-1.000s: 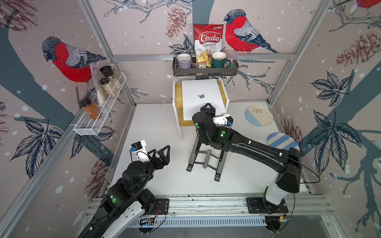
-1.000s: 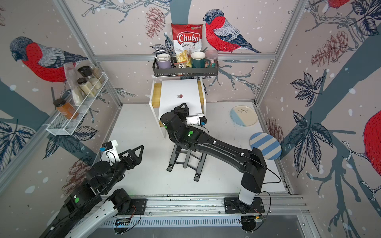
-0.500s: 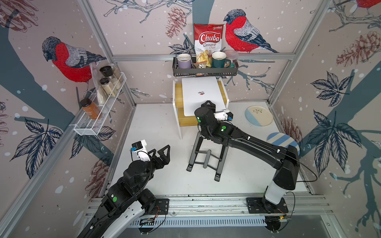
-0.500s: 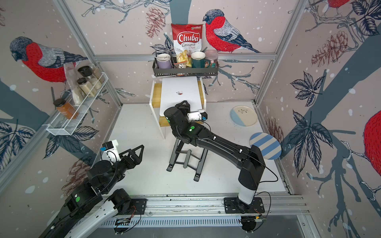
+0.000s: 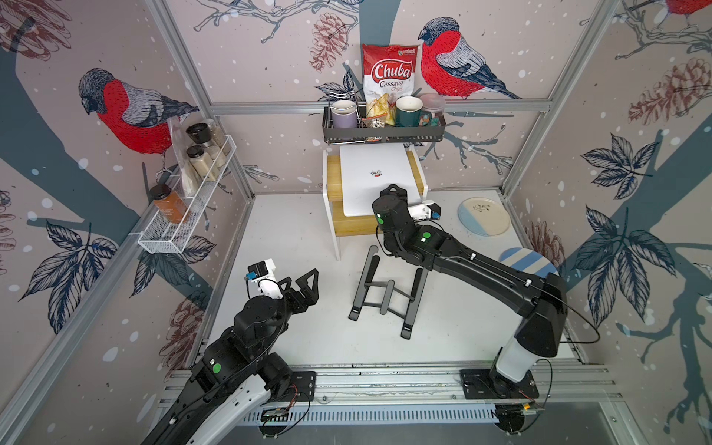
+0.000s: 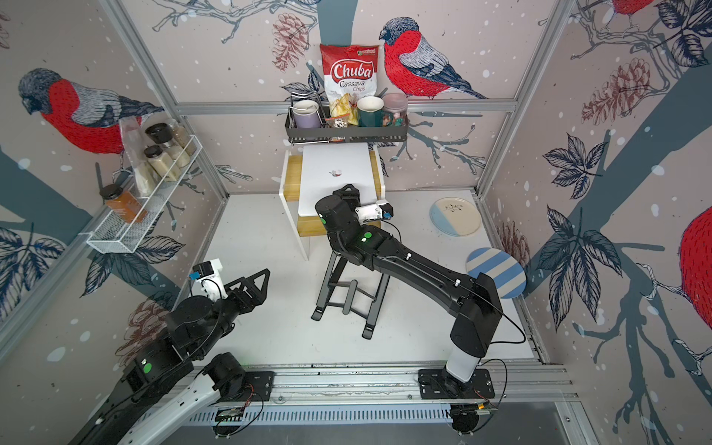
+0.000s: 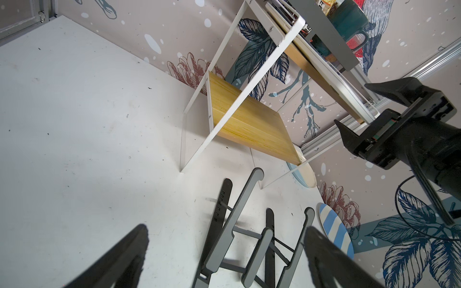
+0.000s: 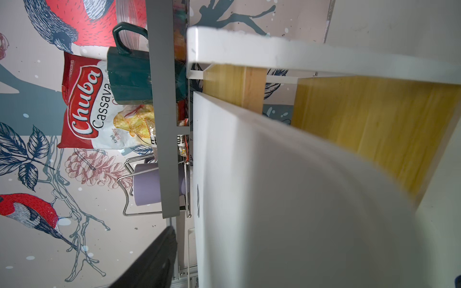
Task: Close the laptop lid and set it aside
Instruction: Place the laptop on the shelf, then reset both arms
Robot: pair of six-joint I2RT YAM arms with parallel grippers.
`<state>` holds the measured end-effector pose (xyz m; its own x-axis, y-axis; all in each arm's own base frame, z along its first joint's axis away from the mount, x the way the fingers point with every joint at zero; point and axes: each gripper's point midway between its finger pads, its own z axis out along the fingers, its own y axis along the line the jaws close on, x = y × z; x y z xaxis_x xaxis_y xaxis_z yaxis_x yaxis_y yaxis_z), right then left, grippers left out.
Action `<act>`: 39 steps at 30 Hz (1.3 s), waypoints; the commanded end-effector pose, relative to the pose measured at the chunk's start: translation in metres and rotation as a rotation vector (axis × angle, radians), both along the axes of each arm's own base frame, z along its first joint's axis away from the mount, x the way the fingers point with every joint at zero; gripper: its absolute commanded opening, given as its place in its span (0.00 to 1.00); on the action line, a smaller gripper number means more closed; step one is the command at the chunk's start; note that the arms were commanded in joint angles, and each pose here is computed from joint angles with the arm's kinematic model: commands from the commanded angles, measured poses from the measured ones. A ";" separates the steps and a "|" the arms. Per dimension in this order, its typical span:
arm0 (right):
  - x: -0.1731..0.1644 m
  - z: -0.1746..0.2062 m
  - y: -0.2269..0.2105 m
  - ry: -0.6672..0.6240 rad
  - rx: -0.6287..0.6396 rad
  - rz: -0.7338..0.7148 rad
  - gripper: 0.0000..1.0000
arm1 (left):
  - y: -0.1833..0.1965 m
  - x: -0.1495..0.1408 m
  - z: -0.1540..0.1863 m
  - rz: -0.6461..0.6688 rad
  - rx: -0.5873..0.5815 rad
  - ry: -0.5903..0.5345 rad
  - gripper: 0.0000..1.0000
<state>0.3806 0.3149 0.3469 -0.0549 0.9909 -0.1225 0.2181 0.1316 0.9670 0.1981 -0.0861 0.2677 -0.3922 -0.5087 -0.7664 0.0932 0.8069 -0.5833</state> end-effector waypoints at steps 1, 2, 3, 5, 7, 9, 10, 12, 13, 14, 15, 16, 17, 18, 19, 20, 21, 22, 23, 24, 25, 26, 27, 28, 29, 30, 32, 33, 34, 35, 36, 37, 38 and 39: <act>0.001 -0.002 0.004 0.018 -0.042 0.049 0.74 | 0.003 0.001 0.002 0.015 0.023 -0.002 0.96; -0.001 -0.003 0.004 0.019 -0.055 0.058 0.76 | 0.004 0.001 0.001 0.015 0.026 0.001 0.96; -0.003 -0.002 0.005 0.017 -0.062 0.067 0.77 | 0.003 0.001 0.000 0.015 0.027 0.003 0.96; -0.007 -0.002 0.005 0.009 -0.089 0.089 0.82 | 0.003 0.001 -0.001 0.014 0.033 0.006 0.96; -0.012 0.000 0.003 -0.004 -0.107 0.111 0.87 | 0.004 0.001 0.000 0.015 0.039 0.007 0.96; -0.019 0.005 -0.002 -0.031 -0.143 0.132 0.93 | 0.006 0.000 0.000 0.021 0.048 0.005 0.96; -0.022 0.010 -0.005 -0.050 -0.164 0.140 0.96 | 0.007 -0.001 0.001 0.022 0.050 0.003 0.96; -0.032 0.018 -0.012 -0.082 -0.200 0.150 1.00 | 0.009 -0.001 0.002 0.027 0.057 0.001 0.96; -0.035 0.020 -0.016 -0.087 -0.221 0.155 1.00 | 0.010 -0.002 0.002 0.029 0.059 -0.001 0.96; -0.039 0.020 -0.020 -0.087 -0.232 0.157 1.00 | 0.011 -0.002 0.002 0.034 0.065 0.001 0.96; -0.042 0.018 -0.025 -0.084 -0.239 0.160 1.00 | 0.013 -0.002 0.002 0.040 0.072 0.001 0.96; -0.047 0.021 -0.034 -0.091 -0.231 0.158 1.00 | 0.014 -0.002 0.002 0.046 0.077 0.000 0.96; -0.051 0.019 -0.039 -0.090 -0.231 0.159 1.00 | 0.016 -0.002 0.002 0.053 0.081 0.000 0.96; -0.054 0.016 -0.045 -0.087 -0.239 0.160 1.00 | 0.017 -0.002 0.003 0.058 0.084 0.000 0.96; -0.058 0.012 -0.049 -0.081 -0.246 0.164 1.00 | 0.018 -0.001 0.004 0.062 0.087 -0.003 0.96; -0.062 0.012 -0.055 -0.078 -0.250 0.167 1.00 | 0.019 -0.001 0.003 0.068 0.091 -0.001 0.96; -0.065 0.009 -0.059 -0.072 -0.257 0.170 1.00 | 0.020 -0.001 0.004 0.076 0.093 -0.003 0.96; -0.070 0.008 -0.064 -0.071 -0.259 0.173 1.00 | 0.021 -0.001 0.005 0.079 0.097 -0.002 0.96; -0.073 0.004 -0.069 -0.068 -0.265 0.175 1.00 | 0.022 -0.001 0.006 0.083 0.103 -0.003 0.96; -0.078 0.006 -0.075 -0.073 -0.263 0.176 1.00 | 0.022 0.000 0.007 0.085 0.106 -0.005 0.96; -0.082 0.006 -0.082 -0.076 -0.268 0.175 1.00 | 0.024 0.000 0.008 0.092 0.113 -0.004 0.96; -0.086 0.004 -0.088 -0.074 -0.278 0.177 1.00 | 0.025 0.000 0.008 0.098 0.119 -0.002 0.97; -0.090 0.001 -0.093 -0.070 -0.293 0.181 1.00 | 0.025 0.001 0.009 0.099 0.127 -0.001 0.97; -0.094 -0.001 -0.099 -0.065 -0.312 0.185 1.00 | 0.025 0.001 0.010 0.100 0.134 0.001 0.96; -0.098 -0.003 -0.105 -0.060 -0.329 0.190 1.00 | 0.025 0.002 0.011 0.103 0.140 -0.001 0.97; -0.102 -0.006 -0.111 -0.055 -0.352 0.195 1.00 | 0.025 0.003 0.011 0.106 0.151 0.000 0.97; -0.111 -0.012 -0.124 -0.053 -0.393 0.199 1.00 | 0.028 0.005 0.012 0.124 0.166 0.000 0.96; -0.116 -0.013 -0.133 -0.060 -0.405 0.200 1.00 | 0.029 0.006 0.012 0.132 0.177 0.000 0.97; -0.119 -0.018 -0.139 -0.060 -0.427 0.204 1.00 | 0.028 0.007 0.013 0.128 0.195 -0.003 0.96; -0.124 -0.019 -0.146 -0.070 -0.443 0.204 1.00 | 0.027 0.009 0.013 0.125 0.210 -0.008 0.96; -0.128 -0.021 -0.155 -0.076 -0.458 0.200 1.00 | 0.027 0.011 0.014 0.128 0.223 -0.011 0.96; -0.132 -0.022 -0.163 -0.083 -0.486 0.197 1.00 | 0.027 0.013 0.015 0.135 0.240 -0.012 0.97; -0.136 -0.023 -0.171 -0.086 -0.522 0.192 1.00 | 0.028 0.015 0.016 0.146 0.259 -0.012 0.96; -0.139 -0.023 -0.180 -0.087 -0.552 0.185 1.00 | 0.030 0.018 0.016 0.163 0.284 -0.009 0.97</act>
<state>0.2481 0.1558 0.3244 -0.2202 0.8240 -0.5220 0.0703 0.5471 0.8341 0.2098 -0.0628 0.2750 -0.3560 -0.3742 -0.8563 -0.0196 0.9191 -0.3935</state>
